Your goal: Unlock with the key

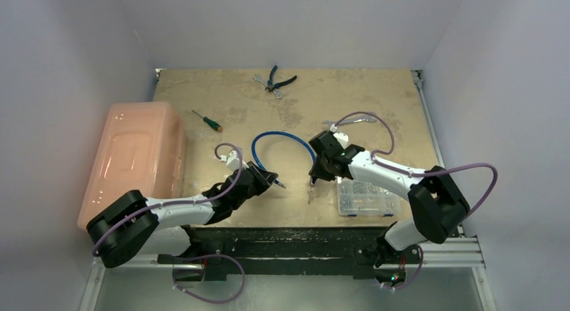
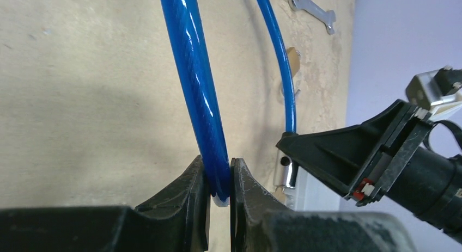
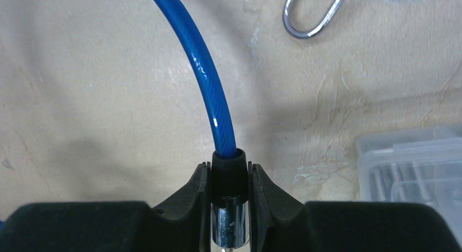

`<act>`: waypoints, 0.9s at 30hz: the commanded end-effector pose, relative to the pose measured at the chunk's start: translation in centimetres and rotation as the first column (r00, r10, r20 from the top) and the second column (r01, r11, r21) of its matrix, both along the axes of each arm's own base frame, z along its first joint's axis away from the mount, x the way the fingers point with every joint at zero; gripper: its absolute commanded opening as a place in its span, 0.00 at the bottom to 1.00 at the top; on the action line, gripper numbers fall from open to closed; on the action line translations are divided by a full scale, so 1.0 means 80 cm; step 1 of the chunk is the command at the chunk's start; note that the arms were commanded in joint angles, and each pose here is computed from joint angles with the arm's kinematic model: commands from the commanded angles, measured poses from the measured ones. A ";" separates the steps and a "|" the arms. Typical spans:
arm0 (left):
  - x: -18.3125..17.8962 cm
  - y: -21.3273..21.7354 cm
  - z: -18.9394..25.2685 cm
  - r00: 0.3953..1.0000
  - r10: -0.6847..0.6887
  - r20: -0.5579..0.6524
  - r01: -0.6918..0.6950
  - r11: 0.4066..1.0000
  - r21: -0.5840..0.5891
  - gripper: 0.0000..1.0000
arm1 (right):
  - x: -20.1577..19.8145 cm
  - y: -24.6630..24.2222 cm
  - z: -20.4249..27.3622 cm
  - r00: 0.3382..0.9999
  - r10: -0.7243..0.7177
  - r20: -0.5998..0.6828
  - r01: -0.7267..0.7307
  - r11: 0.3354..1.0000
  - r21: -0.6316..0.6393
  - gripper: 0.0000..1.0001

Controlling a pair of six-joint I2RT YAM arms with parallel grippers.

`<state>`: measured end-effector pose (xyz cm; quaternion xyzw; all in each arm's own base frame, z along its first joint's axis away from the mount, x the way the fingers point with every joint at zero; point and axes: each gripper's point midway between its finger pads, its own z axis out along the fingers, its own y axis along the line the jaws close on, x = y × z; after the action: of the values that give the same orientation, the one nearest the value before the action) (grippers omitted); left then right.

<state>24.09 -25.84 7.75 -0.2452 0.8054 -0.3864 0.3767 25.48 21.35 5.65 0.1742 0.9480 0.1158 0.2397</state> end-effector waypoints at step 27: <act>0.007 0.088 -0.051 0.998 -0.018 -0.056 0.039 0.917 0.398 0.05 | 0.086 -0.027 -0.016 1.000 0.023 -0.004 -0.023 0.949 -0.314 0.00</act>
<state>24.31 -19.61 4.02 -0.1768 0.8695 -0.2447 0.3910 30.99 20.05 2.88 0.1213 0.9642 -0.0097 0.2355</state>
